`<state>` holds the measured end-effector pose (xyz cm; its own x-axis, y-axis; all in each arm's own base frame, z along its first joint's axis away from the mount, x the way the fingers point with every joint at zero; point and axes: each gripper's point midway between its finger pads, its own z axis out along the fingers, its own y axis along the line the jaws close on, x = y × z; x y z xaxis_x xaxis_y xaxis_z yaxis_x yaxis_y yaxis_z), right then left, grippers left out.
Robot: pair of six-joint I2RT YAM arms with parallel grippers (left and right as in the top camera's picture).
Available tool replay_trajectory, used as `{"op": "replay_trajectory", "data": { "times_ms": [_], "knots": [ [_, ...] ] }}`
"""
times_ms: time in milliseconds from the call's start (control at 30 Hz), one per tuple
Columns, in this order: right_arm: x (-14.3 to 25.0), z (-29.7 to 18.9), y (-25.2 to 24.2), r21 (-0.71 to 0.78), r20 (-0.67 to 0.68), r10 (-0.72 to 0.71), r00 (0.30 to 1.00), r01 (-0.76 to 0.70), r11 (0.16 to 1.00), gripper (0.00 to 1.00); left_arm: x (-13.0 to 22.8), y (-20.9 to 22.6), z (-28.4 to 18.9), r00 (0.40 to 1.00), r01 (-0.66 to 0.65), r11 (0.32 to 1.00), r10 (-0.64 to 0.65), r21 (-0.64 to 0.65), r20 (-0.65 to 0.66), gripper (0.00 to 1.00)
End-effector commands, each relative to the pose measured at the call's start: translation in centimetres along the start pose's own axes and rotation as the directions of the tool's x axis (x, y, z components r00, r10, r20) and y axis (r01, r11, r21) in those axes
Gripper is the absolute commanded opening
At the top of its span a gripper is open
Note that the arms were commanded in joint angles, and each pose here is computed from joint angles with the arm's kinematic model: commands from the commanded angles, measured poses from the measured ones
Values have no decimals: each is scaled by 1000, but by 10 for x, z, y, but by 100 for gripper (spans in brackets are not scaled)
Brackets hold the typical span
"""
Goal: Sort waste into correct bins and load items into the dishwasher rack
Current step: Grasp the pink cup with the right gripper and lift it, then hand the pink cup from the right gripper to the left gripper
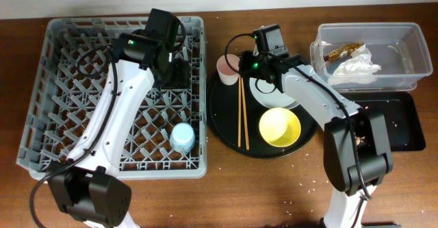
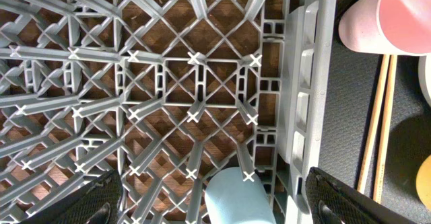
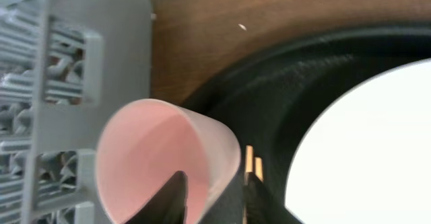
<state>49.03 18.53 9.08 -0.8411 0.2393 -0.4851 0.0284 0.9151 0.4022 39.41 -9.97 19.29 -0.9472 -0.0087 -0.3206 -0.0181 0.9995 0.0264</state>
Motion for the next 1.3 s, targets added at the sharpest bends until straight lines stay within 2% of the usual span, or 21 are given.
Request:
{"op": "replay_trajectory", "data": {
  "times_ms": [0,267,300,333,367,433,533,633,700,800,833,933,1033,1167,1267],
  "knots": [
    [8,15,-17,63,-19,5,1000,-4,998,26,-4,2,-2,1000,11,1000,-10,-8,11,87],
    [13,24,-17,50,-35,7,999,-5,999,27,-4,2,-1,1000,11,1000,-10,-8,11,87],
    [13,24,-16,46,-38,7,999,-6,999,21,-4,2,-1,1000,11,1000,-10,-8,11,87],
    [14,24,-15,40,-41,8,999,-7,999,10,-4,2,-1,1000,11,1000,-10,-8,11,87],
    [15,23,-14,30,-46,8,999,-7,1000,4,-4,2,-1,1000,11,1000,-10,-9,12,87],
    [14,22,-10,3,-57,13,998,-12,1000,4,-5,2,-1,1000,11,1000,-11,-8,14,86],
    [15,16,-1,-98,-106,32,994,-42,994,4,-6,-1,-2,1000,12,1000,-12,6,19,85],
    [13,-8,1,-244,-200,80,977,-129,961,4,-4,-13,-2,1000,12,997,-12,74,4,85],
    [6,-36,-5,-345,-264,121,957,-211,914,4,0,-25,-3,1000,12,989,-9,146,-21,85],
    [-6,-79,-8,-546,-291,61,955,-219,808,4,4,-45,-8,999,14,961,1,276,-51,87],
    [-7,-90,-8,-602,-294,40,955,-218,768,4,4,-49,-10,998,19,950,-1,310,-58,93],
    [-2,-117,-4,-726,-291,-27,956,-202,657,4,-1,-68,-17,998,32,892,-5,451,-60,99],
    [7,-126,5,-775,-286,-80,955,-182,605,4,-7,-89,-24,999,29,804,0,594,-50,99],
    [14,-127,18,-794,-293,-111,950,-177,582,4,-9,-108,-31,999,29,661,13,750,-50,99],
    [16,-132,31,-828,-279,-143,950,-162,537,4,-7,-118,-35,998,34,512,27,858,-56,99]
  ]
}}
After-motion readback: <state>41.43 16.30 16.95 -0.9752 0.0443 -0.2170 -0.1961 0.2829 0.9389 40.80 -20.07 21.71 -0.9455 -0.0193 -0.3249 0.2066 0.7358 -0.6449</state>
